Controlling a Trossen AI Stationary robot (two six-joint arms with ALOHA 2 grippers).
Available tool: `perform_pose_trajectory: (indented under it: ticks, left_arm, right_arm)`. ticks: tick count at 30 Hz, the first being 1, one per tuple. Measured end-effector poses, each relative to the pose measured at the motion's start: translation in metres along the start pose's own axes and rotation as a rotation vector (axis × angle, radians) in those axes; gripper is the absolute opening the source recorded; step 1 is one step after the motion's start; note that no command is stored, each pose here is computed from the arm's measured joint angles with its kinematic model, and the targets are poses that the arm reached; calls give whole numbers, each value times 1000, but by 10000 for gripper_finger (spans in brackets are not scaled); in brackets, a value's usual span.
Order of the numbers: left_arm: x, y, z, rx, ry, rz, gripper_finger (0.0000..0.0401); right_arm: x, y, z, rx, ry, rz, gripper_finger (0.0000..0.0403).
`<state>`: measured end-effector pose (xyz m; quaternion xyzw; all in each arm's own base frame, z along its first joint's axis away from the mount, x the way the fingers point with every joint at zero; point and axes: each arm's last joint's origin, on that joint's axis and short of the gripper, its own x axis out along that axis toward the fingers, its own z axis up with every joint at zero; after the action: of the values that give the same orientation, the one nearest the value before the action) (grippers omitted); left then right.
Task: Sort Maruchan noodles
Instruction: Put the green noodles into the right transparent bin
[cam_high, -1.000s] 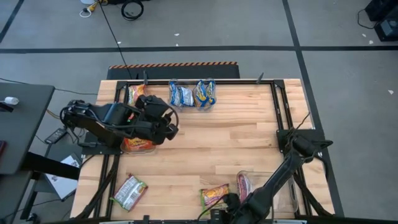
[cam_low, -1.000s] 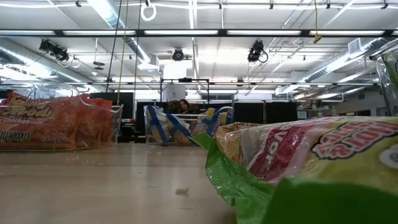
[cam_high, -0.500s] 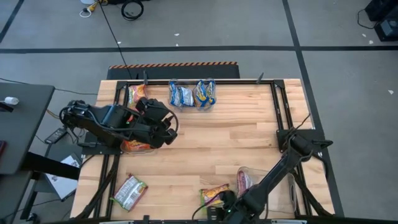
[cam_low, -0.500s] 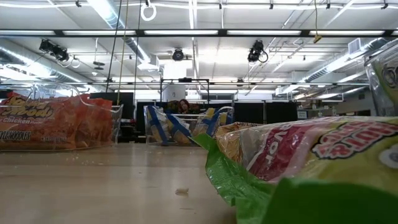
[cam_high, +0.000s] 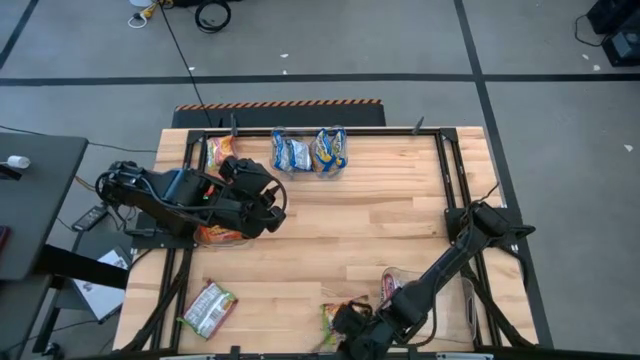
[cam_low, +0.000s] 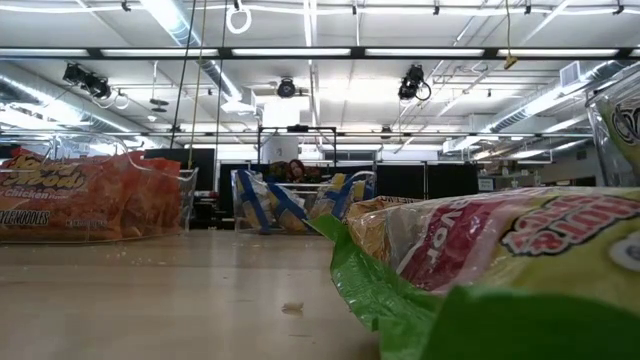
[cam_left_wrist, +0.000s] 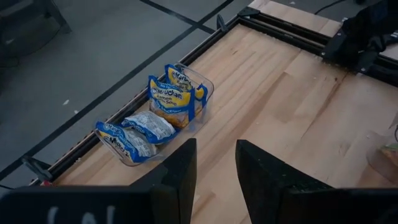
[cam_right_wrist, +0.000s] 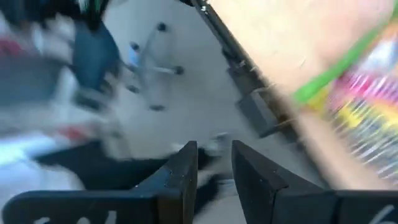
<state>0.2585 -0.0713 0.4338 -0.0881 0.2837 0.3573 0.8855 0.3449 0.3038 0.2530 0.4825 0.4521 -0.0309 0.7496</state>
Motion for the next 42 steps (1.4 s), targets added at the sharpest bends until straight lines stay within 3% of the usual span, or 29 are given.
perform_pose_trajectory:
  ticks: [4,11,16,24,28,37,42]
  left_arm:
    - [1,1,1,-3,-1,5,117]
    - [9,6,6,-25,1,37,117]
    - [16,12,11,-86,0,69,117]
    - [27,22,17,-132,5,114,117]
    - [29,24,18,-123,24,110,117]
    - [27,23,15,-76,45,98,117]
    - [26,21,14,-70,57,82,117]
  right_arm:
    - [-1,-11,-1,-363,-14,-116,104]
    - [1,-31,2,-765,64,-310,104]
    - [0,-35,-1,-842,105,-370,104]
    - [-14,3,-14,-993,131,-422,104]
    - [-3,16,-19,-1012,183,-482,104]
    - [40,-13,-41,-1048,195,-621,105]
    - [54,-23,-55,-1169,162,-678,107]
